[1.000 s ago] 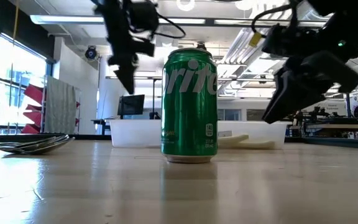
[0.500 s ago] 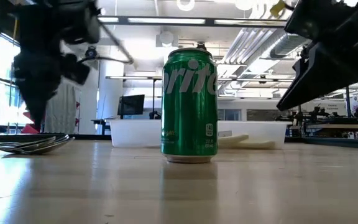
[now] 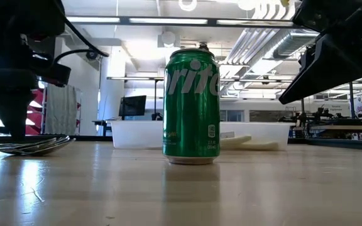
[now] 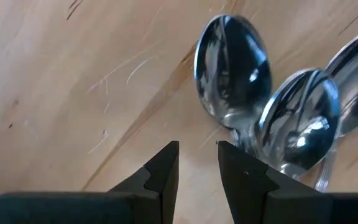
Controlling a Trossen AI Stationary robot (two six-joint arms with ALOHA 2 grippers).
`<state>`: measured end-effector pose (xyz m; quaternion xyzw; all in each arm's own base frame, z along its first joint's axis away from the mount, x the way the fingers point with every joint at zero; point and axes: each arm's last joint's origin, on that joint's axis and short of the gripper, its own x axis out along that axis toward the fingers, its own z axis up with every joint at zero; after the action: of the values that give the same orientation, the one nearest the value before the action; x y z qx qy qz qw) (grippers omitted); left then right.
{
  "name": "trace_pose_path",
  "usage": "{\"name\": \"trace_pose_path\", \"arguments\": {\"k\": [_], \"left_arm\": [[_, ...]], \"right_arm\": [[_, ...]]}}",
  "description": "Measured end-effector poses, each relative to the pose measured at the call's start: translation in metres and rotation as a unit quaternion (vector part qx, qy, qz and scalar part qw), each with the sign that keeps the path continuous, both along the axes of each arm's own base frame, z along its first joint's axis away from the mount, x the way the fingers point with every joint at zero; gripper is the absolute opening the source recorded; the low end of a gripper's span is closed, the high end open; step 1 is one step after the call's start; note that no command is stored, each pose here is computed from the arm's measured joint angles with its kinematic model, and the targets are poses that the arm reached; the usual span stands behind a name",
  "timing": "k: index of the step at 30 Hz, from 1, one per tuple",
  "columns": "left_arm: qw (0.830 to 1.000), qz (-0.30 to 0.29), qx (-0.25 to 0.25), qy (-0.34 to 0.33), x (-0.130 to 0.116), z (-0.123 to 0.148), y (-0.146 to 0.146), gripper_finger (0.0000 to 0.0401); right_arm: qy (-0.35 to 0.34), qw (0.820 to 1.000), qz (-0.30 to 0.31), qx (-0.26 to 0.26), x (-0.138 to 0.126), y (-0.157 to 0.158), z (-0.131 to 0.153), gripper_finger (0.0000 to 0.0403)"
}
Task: Sort silverware
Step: Put the silver spoon into the silverware tray
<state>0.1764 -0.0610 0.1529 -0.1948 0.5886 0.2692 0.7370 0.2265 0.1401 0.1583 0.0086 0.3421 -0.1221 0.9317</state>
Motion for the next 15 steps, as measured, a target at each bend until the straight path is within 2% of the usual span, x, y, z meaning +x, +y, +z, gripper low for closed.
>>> {"name": "trace_pose_path", "arguments": {"k": [9, 15], "left_arm": [[0.999, 0.01, 0.027, -0.016, 0.0017, 0.0005, 0.0023, 0.0092], [0.999, -0.003, -0.006, -0.046, 0.0084, 0.0013, -0.0025, 0.0092]], "right_arm": [[0.001, 1.0, 0.001, 0.002, 0.0, 0.0001, -0.0001, 0.0102], [0.002, 1.0, 0.002, 0.002, -0.0001, 0.0001, -0.0002, 0.0103]]}}
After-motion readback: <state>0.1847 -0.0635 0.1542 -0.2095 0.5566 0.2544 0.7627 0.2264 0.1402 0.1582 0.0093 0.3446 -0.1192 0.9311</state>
